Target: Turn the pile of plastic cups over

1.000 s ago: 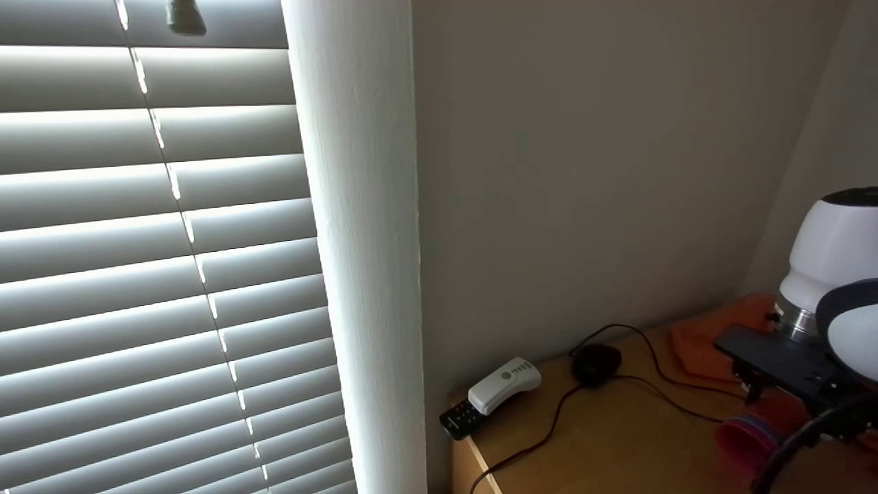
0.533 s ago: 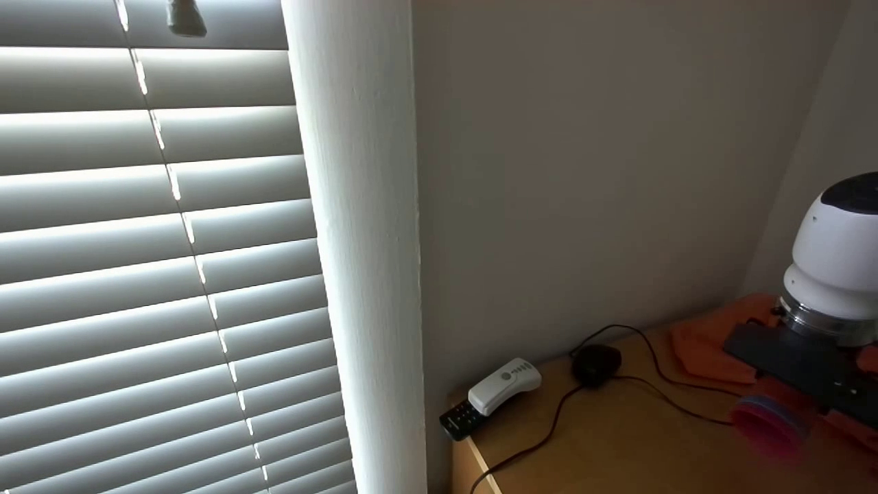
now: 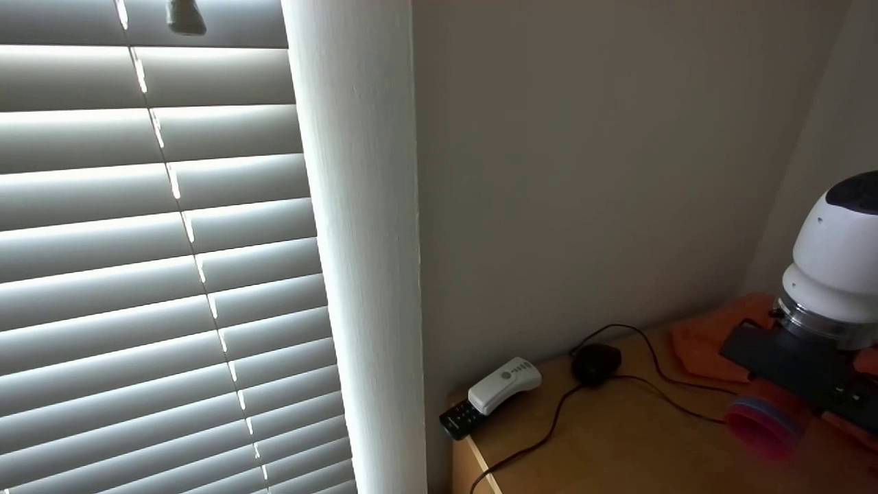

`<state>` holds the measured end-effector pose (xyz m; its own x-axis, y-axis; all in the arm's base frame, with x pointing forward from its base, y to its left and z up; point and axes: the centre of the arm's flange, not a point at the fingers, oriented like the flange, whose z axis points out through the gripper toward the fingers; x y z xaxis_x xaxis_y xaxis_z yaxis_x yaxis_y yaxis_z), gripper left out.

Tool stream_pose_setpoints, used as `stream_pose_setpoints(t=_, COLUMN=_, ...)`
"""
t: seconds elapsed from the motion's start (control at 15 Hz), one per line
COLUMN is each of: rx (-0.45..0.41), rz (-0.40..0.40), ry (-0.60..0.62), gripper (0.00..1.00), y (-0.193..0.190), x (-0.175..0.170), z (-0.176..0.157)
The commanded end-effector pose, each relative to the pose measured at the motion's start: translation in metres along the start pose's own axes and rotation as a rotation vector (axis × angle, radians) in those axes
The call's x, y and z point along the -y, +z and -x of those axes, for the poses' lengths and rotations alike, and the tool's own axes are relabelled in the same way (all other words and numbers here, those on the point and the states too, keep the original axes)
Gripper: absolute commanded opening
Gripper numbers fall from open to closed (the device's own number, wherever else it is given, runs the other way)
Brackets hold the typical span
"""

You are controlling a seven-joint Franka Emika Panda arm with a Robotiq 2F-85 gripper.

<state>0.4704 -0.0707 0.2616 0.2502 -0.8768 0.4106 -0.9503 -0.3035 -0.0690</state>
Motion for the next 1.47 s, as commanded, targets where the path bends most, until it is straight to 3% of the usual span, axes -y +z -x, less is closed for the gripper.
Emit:
stream_pose_setpoints(t=0.0, rx=-0.075, rz=0.006, ry=0.004, gripper=0.49, y=-0.007, x=0.001, z=0.015)
stream_pose_setpoints(t=0.73, rx=-0.404, rz=0.097, ry=0.002, gripper=0.49, y=-0.008, x=0.010, z=0.071)
stream_pose_setpoints(t=1.4, rx=-0.621, rz=0.176, ry=-0.032, gripper=0.49, y=0.029, x=0.013, z=0.095)
